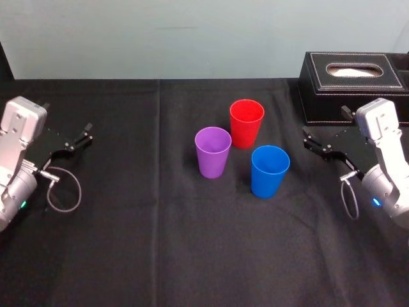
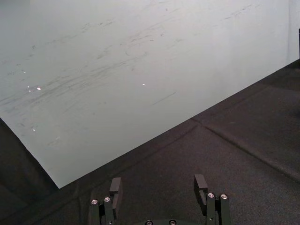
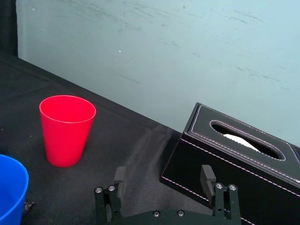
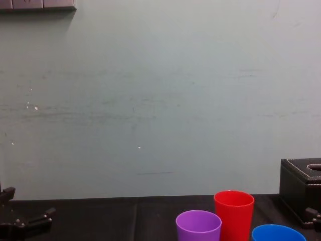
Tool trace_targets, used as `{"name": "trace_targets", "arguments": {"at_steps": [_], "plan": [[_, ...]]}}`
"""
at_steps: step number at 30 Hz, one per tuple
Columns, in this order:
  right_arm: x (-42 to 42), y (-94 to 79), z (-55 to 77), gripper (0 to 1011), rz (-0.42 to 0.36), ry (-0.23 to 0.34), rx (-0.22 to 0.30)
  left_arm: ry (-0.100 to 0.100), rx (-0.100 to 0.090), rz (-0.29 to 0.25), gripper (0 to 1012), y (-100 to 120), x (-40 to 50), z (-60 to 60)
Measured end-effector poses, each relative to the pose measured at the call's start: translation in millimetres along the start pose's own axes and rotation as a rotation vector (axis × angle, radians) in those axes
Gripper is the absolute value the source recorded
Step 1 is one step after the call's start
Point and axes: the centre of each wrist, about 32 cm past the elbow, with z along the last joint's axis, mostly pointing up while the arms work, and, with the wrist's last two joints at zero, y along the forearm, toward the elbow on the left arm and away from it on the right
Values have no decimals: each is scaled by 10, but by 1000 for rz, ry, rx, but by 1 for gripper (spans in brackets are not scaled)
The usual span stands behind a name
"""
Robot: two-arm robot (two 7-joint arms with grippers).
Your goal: Stack the three plastic cups sequentially using one hand.
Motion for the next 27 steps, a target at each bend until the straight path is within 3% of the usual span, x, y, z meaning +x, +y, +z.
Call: {"name": "trace_targets", "arguments": {"at_steps": [27], "plan": [[0, 0, 0, 1002, 0, 0, 0, 0, 0, 0, 1005, 0, 0, 0]]}}
